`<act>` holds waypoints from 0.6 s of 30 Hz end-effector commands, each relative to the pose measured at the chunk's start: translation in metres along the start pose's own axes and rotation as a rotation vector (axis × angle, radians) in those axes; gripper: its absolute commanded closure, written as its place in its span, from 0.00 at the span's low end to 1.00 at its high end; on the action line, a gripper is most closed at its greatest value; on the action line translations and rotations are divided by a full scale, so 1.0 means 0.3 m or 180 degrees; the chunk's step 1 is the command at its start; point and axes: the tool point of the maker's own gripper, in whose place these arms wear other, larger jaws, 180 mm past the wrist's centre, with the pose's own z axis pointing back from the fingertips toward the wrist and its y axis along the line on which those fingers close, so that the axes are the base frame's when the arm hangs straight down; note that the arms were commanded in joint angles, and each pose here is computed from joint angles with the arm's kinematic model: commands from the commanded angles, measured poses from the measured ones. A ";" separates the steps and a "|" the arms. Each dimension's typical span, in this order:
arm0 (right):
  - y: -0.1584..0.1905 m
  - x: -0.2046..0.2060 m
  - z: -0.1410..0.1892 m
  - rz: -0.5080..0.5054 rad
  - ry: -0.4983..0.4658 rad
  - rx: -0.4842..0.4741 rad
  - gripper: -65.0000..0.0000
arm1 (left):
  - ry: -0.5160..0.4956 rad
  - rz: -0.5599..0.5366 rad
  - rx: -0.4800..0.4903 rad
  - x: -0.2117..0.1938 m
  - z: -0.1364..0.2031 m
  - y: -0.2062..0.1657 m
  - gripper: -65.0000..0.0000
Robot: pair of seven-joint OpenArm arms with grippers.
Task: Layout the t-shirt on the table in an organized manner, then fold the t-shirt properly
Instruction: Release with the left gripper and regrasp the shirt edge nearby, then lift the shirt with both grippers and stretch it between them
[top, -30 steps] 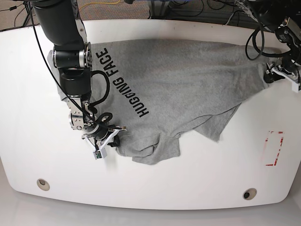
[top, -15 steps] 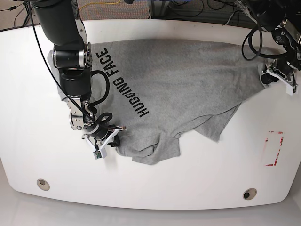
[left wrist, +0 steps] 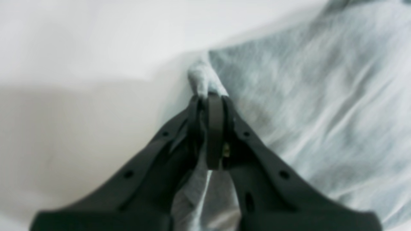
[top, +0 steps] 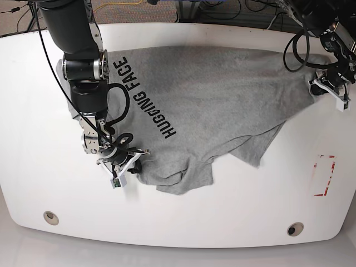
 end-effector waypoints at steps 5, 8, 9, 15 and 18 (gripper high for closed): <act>0.019 0.119 0.053 0.0387 -0.0038 -0.0036 1.00 | -0.0274 -0.0377 0.0249 0.104 0.103 0.008 0.99; 0.042 0.171 0.092 0.0554 -0.0123 -0.0057 1.00 | -0.0349 -0.0549 0.0269 0.144 0.122 -0.021 0.99; 0.052 0.190 0.108 0.0612 -0.0162 -0.0066 1.00 | -0.0374 -0.0607 0.0279 0.157 0.130 -0.033 0.99; 0.093 0.286 0.182 0.0868 -0.0317 -0.0121 1.00 | -0.0502 -0.0845 0.0418 0.234 0.200 -0.066 0.99; 0.105 0.336 0.217 0.0964 -0.0379 -0.0163 1.00 | -0.0664 -0.0934 0.0499 0.302 0.245 -0.086 0.99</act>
